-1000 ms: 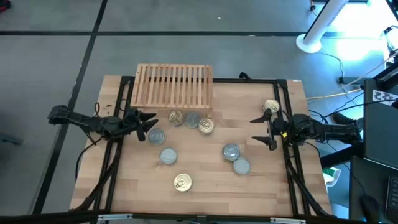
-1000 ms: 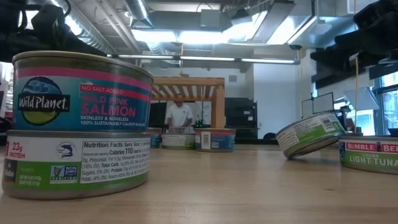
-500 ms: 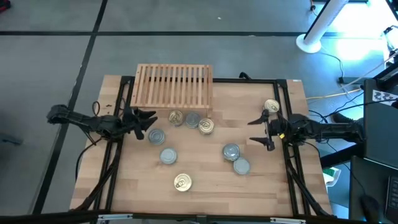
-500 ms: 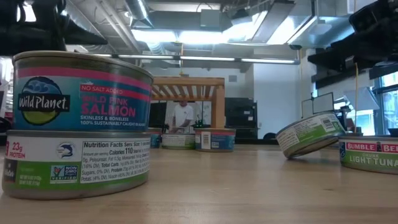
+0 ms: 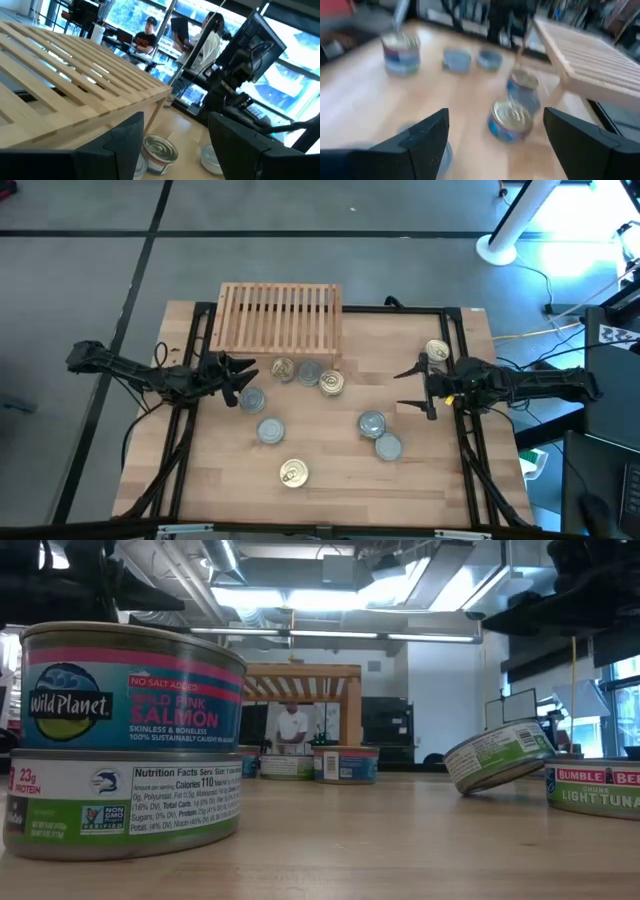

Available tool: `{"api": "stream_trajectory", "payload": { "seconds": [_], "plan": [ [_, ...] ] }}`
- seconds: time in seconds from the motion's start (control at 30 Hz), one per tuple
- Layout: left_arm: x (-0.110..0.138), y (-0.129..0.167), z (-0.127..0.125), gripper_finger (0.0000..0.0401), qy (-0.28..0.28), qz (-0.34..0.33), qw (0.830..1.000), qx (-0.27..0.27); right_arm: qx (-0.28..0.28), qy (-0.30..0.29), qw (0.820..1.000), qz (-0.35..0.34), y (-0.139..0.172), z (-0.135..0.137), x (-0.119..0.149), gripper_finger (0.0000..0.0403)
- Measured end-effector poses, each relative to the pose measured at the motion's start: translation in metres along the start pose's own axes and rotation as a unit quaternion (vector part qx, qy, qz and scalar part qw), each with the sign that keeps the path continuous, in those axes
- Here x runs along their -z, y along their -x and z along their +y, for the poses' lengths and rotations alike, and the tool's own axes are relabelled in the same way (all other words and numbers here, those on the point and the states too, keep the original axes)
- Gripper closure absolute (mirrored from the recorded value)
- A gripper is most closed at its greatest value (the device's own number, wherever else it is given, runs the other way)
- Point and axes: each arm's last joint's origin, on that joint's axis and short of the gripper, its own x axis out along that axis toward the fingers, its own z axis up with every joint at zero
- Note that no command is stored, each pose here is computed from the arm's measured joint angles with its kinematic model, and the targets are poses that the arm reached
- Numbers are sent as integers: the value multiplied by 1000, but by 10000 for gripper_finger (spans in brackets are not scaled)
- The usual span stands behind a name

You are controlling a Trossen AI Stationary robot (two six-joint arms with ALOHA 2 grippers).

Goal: Stack canned seafood by type on shelf
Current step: Put the green tuna can on the shelf

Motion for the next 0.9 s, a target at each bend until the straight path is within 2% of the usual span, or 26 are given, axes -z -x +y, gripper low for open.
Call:
{"api": "stream_trajectory", "payload": {
  "seconds": [0.2, 0.37, 0.47, 0.6, 0.73, 0.9],
  "plan": [
    [4, -2, 0, 183, 17, 15, 1000, -2, -17, 32, 988, 151, -8, -3, -1, 84],
    [6, -5, -3, 183, 37, 23, 999, 17, -53, 38, 975, 214, -18, -2, 3, 84],
    [1, -11, -11, 183, 27, 17, 999, 21, -65, 37, 967, 244, -23, -1, 7, 84],
    [-13, -28, -32, 183, -27, 21, 999, 21, -89, 65, 956, 273, -28, 8, 11, 84],
    [-23, -51, -55, 183, -113, 30, 993, 19, -108, 111, 948, 278, -34, 23, 10, 84],
    [-19, -81, -80, 183, -174, 60, 982, 31, -130, 161, 936, 285, -37, 42, 9, 84]
  ]
}}
